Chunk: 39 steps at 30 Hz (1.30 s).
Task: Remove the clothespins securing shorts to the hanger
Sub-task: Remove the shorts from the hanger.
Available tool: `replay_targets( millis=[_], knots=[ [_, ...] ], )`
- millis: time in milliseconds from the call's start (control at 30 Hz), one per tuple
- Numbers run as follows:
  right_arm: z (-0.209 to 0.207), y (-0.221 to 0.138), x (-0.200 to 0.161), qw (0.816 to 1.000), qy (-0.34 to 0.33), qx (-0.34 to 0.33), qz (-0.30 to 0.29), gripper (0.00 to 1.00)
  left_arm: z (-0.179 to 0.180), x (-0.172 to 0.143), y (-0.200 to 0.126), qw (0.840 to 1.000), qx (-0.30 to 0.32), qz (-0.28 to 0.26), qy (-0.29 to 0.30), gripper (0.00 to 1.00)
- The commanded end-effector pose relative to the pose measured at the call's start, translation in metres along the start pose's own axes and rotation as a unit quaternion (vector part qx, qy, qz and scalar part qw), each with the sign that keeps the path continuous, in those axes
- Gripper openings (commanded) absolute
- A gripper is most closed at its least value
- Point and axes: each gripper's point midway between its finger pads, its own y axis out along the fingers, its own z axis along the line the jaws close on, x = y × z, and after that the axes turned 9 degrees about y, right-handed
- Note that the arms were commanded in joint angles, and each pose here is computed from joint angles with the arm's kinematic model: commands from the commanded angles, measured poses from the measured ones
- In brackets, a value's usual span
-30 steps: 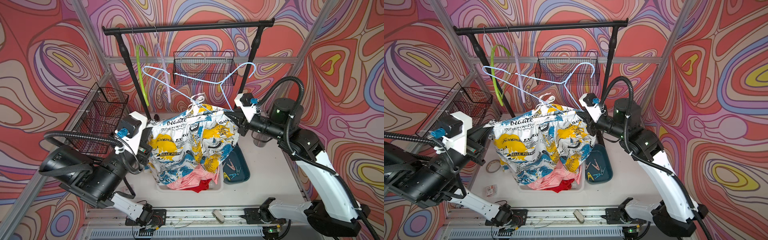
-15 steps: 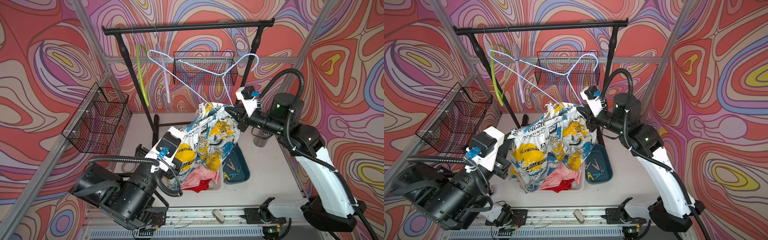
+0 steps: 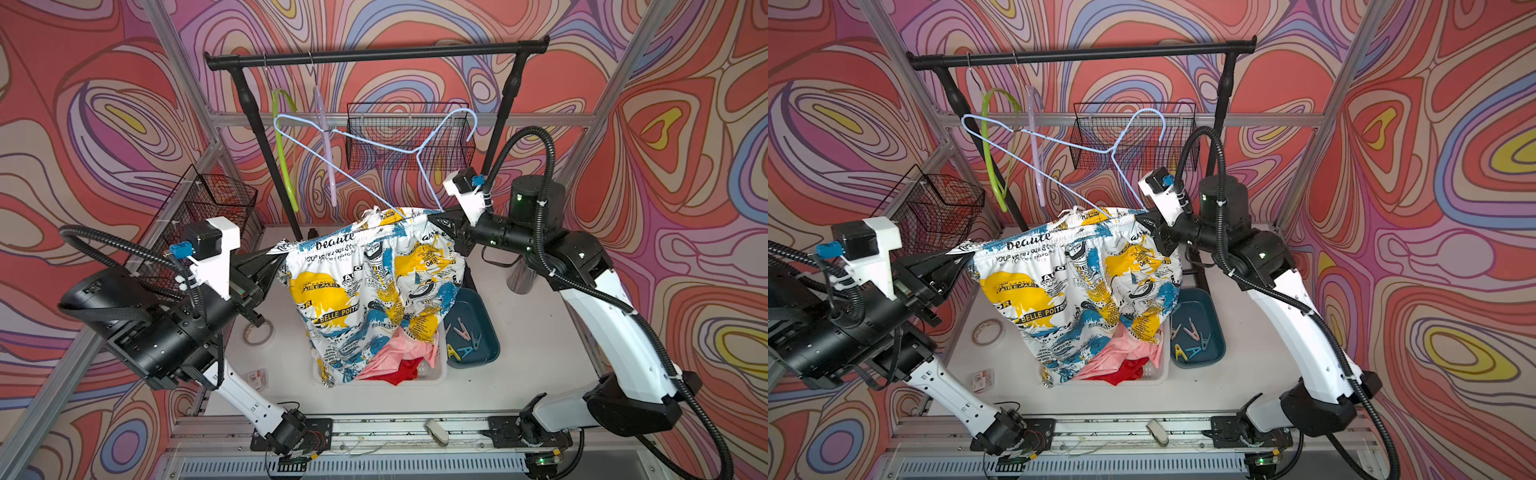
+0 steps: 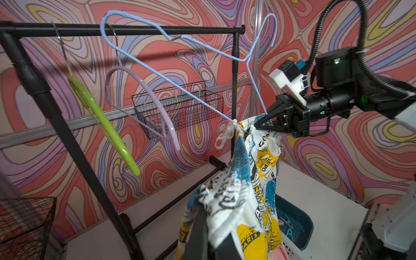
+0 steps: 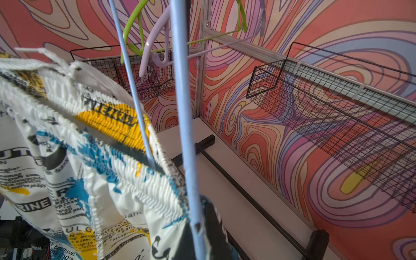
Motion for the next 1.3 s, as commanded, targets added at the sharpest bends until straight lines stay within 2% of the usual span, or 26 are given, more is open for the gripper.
replay_targets(
  millis=[0, 133, 300, 433, 600, 767, 867, 967, 1033, 1167, 1233, 1267],
  knots=[
    [-0.034, 0.003, -0.004, 0.997, 0.009, -0.074, 0.014, 0.00, 0.007, -0.035, 0.002, 1.000, 0.006, 0.023, -0.006, 0.00],
    [-0.038, 0.012, -0.009, 0.997, 0.007, -0.076, 0.023, 0.00, 0.021, -0.039, 0.006, 1.000, -0.007, 0.013, -0.017, 0.00],
    [-0.044, 0.027, -0.012, 0.997, 0.009, -0.076, 0.032, 0.00, 0.042, -0.028, 0.015, 0.999, -0.043, -0.007, -0.022, 0.00],
    [-0.045, 0.036, -0.010, 0.997, 0.009, -0.073, 0.030, 0.00, 0.049, -0.007, 0.020, 0.998, -0.060, -0.013, -0.009, 0.00],
    [-0.049, 0.045, -0.011, 0.997, 0.016, -0.072, 0.035, 0.00, 0.037, 0.021, 0.031, 0.992, -0.124, -0.015, -0.001, 0.00],
    [-0.048, 0.041, -0.015, 0.996, 0.016, -0.073, 0.037, 0.00, 0.058, 0.009, 0.024, 0.997, -0.071, -0.006, -0.020, 0.00],
    [-0.043, 0.035, -0.008, 0.997, 0.013, -0.068, 0.029, 0.00, 0.047, 0.013, 0.022, 0.997, -0.077, -0.008, 0.005, 0.00],
    [-0.037, 0.029, -0.002, 0.998, 0.016, -0.054, 0.018, 0.00, 0.010, 0.024, 0.023, 0.988, -0.131, -0.032, 0.073, 0.00],
    [-0.035, 0.027, 0.000, 0.998, 0.020, -0.052, 0.015, 0.00, 0.011, 0.026, 0.023, 0.988, -0.131, -0.035, 0.072, 0.00],
    [-0.029, 0.019, 0.005, 0.999, 0.025, -0.044, 0.003, 0.00, 0.000, 0.023, 0.019, 0.984, -0.129, -0.046, 0.114, 0.00],
    [-0.027, 0.014, 0.008, 0.999, 0.030, -0.041, -0.005, 0.00, 0.005, 0.021, 0.021, 0.986, -0.130, -0.042, 0.091, 0.04],
    [-0.025, 0.013, 0.010, 0.999, 0.032, -0.039, -0.006, 0.00, 0.005, 0.019, 0.021, 0.987, -0.129, -0.041, 0.088, 0.16]
  ],
)
